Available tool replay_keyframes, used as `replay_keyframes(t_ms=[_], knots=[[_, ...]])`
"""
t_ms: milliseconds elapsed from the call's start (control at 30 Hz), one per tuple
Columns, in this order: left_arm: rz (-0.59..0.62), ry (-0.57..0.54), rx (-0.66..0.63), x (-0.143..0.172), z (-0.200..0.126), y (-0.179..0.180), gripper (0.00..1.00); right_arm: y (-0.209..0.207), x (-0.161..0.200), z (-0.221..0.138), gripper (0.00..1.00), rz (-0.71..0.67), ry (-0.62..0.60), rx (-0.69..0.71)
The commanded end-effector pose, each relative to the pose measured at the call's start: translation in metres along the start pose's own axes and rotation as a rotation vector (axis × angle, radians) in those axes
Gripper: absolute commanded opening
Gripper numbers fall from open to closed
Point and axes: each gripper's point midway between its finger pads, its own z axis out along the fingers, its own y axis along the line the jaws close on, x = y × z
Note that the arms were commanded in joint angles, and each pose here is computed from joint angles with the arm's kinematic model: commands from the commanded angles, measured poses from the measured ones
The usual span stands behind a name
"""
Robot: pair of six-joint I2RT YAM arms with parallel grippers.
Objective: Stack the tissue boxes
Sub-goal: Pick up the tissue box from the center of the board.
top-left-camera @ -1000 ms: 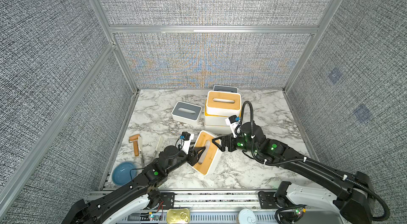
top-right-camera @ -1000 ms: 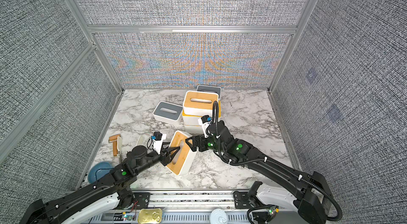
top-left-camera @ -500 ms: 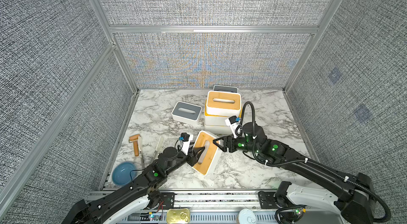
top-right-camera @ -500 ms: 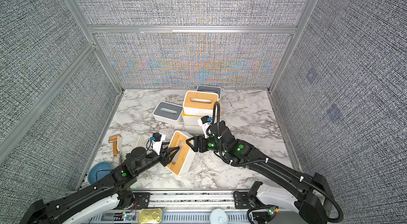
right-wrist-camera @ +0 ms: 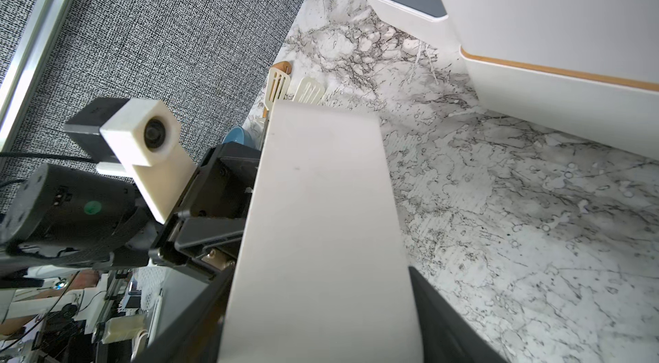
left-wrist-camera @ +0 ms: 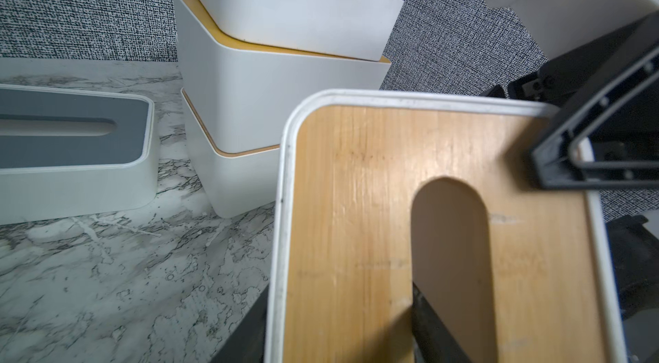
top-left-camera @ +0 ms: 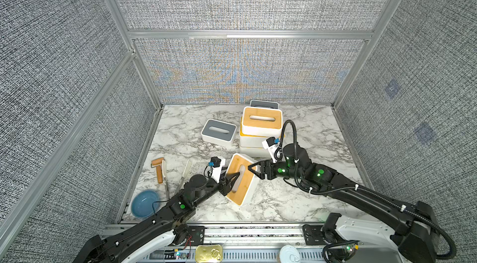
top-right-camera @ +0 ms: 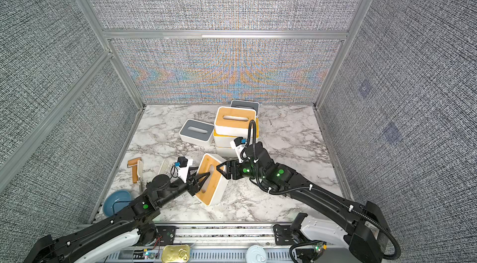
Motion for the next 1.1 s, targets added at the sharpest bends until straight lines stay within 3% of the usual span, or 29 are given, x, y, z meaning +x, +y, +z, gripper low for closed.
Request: replay_keyframes(t_ms=[0, 333, 733, 967, 1067], knots=[[0.000, -0.087, 0.026, -0.022, 0.000, -0.007, 0.31, 0.006, -0.002, 0.000, 0.73, 0.022, -0.002, -0.028], [-0.011, -0.069, 0.007, -0.016, 0.004, -0.002, 0.31, 0.008, 0.000, -0.001, 0.65, 0.039, 0.012, -0.049], [-0.003, -0.072, -0.024, -0.017, 0.003, 0.003, 0.33, 0.006, -0.004, -0.005, 0.43, 0.007, -0.006, -0.023], [-0.002, -0.052, -0.048, -0.015, 0.004, 0.006, 0.39, 0.002, -0.008, -0.006, 0.28, -0.016, -0.028, 0.006], [-0.027, -0.021, -0.070, -0.012, 0.004, 0.009, 0.51, -0.002, -0.011, -0.009, 0.16, -0.018, -0.054, 0.027]])
